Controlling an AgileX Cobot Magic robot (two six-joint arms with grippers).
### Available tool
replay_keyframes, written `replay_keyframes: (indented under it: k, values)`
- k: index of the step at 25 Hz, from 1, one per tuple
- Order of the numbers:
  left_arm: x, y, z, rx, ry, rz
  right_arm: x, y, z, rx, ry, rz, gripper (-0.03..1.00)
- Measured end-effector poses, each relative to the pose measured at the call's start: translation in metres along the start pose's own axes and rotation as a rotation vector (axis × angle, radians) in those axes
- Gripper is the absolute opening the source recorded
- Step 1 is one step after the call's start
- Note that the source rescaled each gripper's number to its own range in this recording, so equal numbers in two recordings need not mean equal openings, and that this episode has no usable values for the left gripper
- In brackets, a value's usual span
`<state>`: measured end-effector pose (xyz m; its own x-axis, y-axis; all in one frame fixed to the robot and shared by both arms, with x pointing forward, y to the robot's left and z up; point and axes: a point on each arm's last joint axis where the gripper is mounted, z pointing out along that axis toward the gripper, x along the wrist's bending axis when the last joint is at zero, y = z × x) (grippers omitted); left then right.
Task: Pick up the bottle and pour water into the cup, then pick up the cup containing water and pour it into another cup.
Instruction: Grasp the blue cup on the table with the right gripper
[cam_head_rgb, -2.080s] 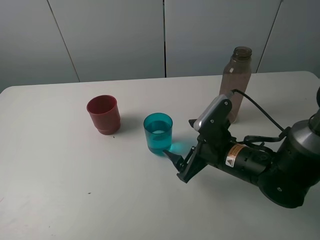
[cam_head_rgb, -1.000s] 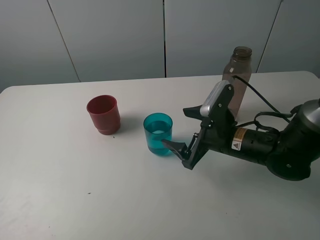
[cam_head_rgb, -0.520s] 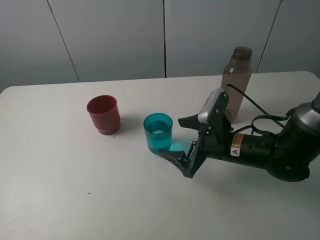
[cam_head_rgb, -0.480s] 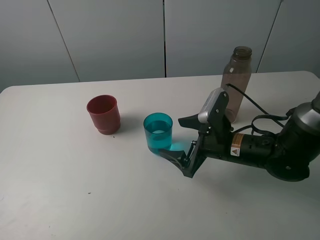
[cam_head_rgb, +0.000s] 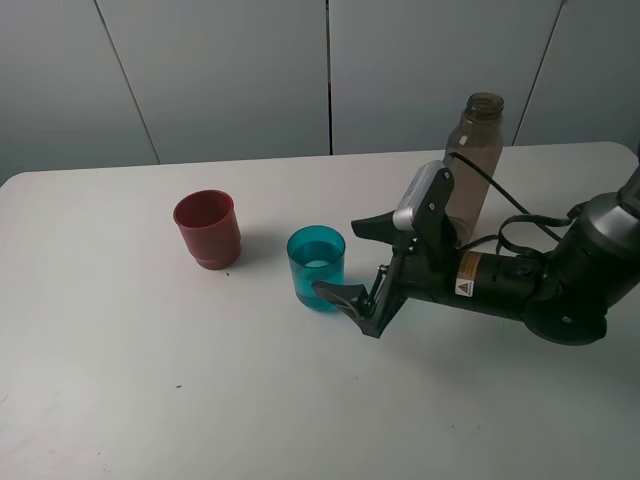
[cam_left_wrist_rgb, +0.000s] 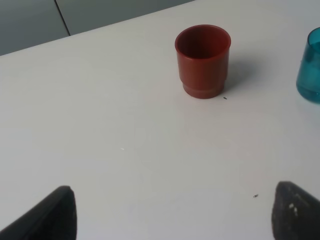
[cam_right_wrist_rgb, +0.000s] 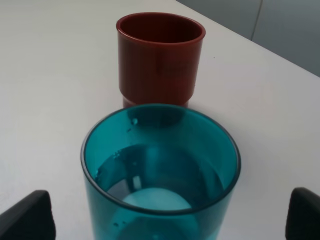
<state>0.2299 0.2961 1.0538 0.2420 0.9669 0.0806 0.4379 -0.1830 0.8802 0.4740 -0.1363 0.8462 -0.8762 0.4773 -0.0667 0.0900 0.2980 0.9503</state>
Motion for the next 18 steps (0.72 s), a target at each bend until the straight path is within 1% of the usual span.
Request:
replay_keyframes:
  k: [6, 18]
  values:
    - [0.000, 0.000, 0.000, 0.000, 0.000, 0.000, 0.001, -0.008, 0.003, 0.023, 0.030, 0.003, 1.00]
    - [0.000, 0.000, 0.000, 0.000, 0.000, 0.000, -0.008, -0.006, 0.012, 0.004, 0.019, -0.017, 1.00]
